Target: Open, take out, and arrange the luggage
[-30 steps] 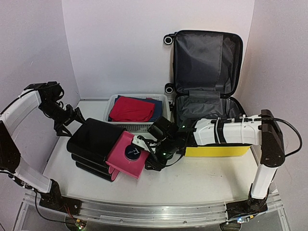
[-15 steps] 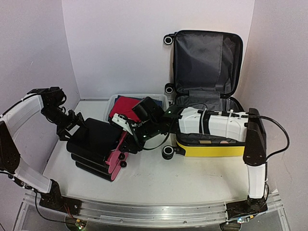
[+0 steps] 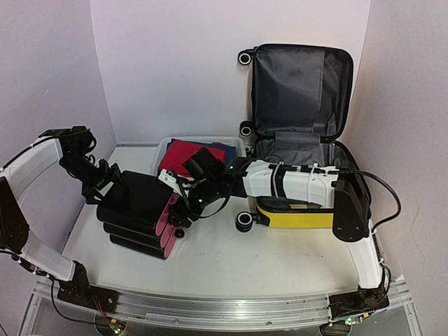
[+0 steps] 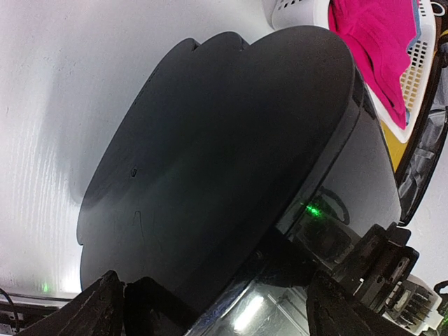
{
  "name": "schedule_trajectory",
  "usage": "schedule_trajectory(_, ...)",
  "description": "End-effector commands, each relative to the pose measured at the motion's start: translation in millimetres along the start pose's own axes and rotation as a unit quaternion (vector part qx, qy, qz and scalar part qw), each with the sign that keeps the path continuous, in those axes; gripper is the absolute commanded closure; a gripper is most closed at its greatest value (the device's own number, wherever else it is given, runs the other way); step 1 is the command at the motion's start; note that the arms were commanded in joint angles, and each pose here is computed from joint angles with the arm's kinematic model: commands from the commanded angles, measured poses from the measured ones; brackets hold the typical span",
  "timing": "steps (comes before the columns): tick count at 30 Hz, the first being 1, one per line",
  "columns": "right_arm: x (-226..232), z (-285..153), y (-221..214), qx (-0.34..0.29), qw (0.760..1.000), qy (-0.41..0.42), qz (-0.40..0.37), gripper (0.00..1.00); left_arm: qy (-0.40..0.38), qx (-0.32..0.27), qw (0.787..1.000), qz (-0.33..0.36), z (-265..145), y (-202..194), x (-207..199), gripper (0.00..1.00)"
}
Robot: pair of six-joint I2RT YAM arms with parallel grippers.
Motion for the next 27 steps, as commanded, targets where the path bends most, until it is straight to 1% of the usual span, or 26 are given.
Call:
schedule_trajectory(1, -1, -63, 17, -0.056, 0.998, -0.036, 0.006, 0.11, -0.016, -0.013, 1.000, 0.020, -6, 1, -9, 0.11)
schedule_trajectory(3, -1, -78, 8, -0.055, 0.998, -0.033, 0.014, 0.08, -0.015, -0.012, 1.000, 0.019, -6, 2, -9, 0.11)
schedule_trajectory(4, -1, -78, 0, -0.051, 0.998, -0.034, 0.012, 0.03, -0.014, -0.012, 1.000, 0.019, -5, 2, -10, 0.10)
schedule_trajectory(5, -1, -73, -9, -0.047, 0.998, -0.032, 0.004, 0.02, -0.014, -0.012, 1.000, 0.020, -5, 3, -10, 0.10)
schedule_trajectory(7, 1, -57, -23, -0.057, 0.998, -0.016, -0.016, 0.02, -0.013, -0.012, 1.000, 0.021, -5, 3, -10, 0.10)
schedule_trajectory(8, -2, -47, -27, -0.065, 0.997, -0.021, -0.018, 0.02, -0.013, -0.013, 1.000, 0.022, -6, 3, -10, 0.10)
schedule_trajectory(10, -10, -30, -26, -0.099, 0.994, -0.037, -0.009, 0.02, -0.016, -0.014, 0.999, 0.024, -7, 3, -11, 0.10)
schedule_trajectory(14, -14, -8, -25, -0.131, 0.990, -0.007, -0.046, 0.02, -0.021, -0.013, 0.999, 0.027, -8, 2, -12, 0.08)
schedule_trajectory(17, -24, 2, -27, -0.147, 0.988, 0.007, -0.041, 0.02, -0.023, -0.012, 0.999, 0.024, -8, 2, -13, 0.08)
schedule_trajectory(19, -28, 10, -32, -0.155, 0.987, 0.020, -0.040, 0.05, -0.025, -0.013, 0.999, 0.024, -8, 3, -14, 0.08)
schedule_trajectory(23, -26, 20, -33, -0.170, 0.983, 0.047, -0.056, 0.20, -0.025, -0.016, 0.999, 0.027, -10, 4, -15, 0.08)
schedule_trajectory(27, -23, 23, -29, -0.177, 0.980, 0.071, -0.056, 0.27, -0.025, -0.013, 0.999, 0.026, -8, 5, -15, 0.08)
Point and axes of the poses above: each gripper's point midway between its finger pads, its own z axis out along the fingers, its own x axis along the line the jaws close on, y = z × x, the point moved 7 cm from there along -z, back along the fingers
